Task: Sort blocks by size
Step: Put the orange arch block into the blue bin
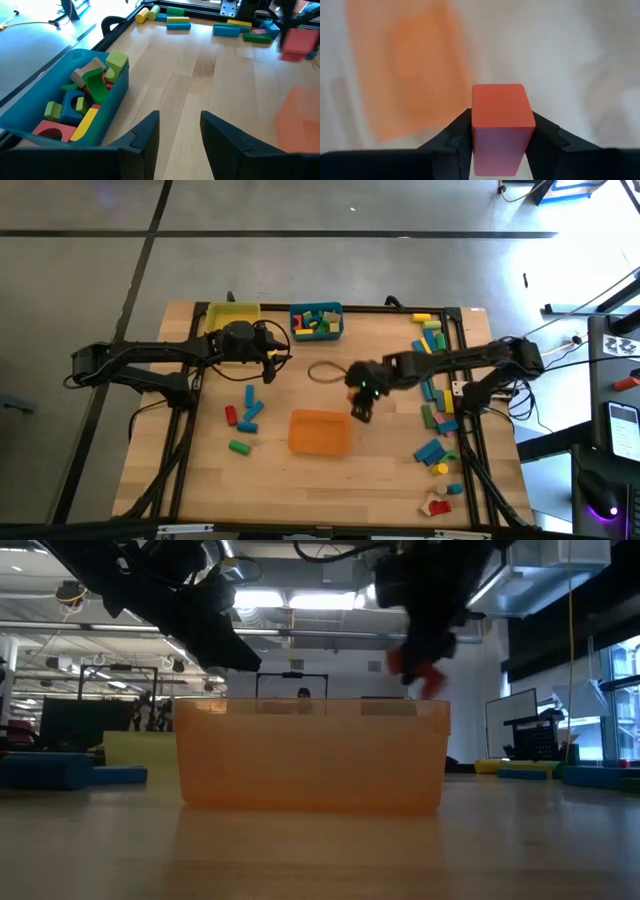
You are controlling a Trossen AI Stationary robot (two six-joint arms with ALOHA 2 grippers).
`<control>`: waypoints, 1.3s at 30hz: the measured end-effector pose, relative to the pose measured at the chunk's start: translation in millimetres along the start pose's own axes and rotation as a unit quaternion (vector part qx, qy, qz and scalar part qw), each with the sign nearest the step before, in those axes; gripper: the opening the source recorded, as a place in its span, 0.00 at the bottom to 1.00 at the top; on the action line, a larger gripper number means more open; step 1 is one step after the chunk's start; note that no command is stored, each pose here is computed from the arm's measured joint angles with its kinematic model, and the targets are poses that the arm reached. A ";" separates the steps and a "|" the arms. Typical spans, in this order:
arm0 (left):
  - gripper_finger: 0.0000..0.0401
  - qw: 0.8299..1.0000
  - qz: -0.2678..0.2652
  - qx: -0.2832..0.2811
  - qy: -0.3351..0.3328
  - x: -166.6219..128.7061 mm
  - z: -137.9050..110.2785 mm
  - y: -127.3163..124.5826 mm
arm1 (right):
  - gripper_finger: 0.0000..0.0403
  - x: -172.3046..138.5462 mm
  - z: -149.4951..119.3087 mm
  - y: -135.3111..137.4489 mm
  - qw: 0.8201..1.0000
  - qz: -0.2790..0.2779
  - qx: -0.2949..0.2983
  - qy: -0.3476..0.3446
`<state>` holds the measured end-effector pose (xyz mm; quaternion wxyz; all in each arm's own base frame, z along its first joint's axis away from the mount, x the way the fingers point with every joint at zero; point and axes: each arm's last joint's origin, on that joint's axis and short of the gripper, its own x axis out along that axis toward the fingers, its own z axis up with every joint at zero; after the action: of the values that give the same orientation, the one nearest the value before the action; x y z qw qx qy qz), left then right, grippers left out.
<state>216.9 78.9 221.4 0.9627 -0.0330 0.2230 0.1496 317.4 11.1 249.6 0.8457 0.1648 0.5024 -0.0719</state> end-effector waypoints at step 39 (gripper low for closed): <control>0.32 0.985 0.015 0.154 -0.080 -1.3 15.7 0.8 | 0.36 77.8 104.2 -170.2 0.905 -0.141 -0.002 -0.401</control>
<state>222.2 81.3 236.0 0.9686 0.1308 0.1665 0.1302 392.3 -181.3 192.4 0.9571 0.0479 0.1388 -0.2497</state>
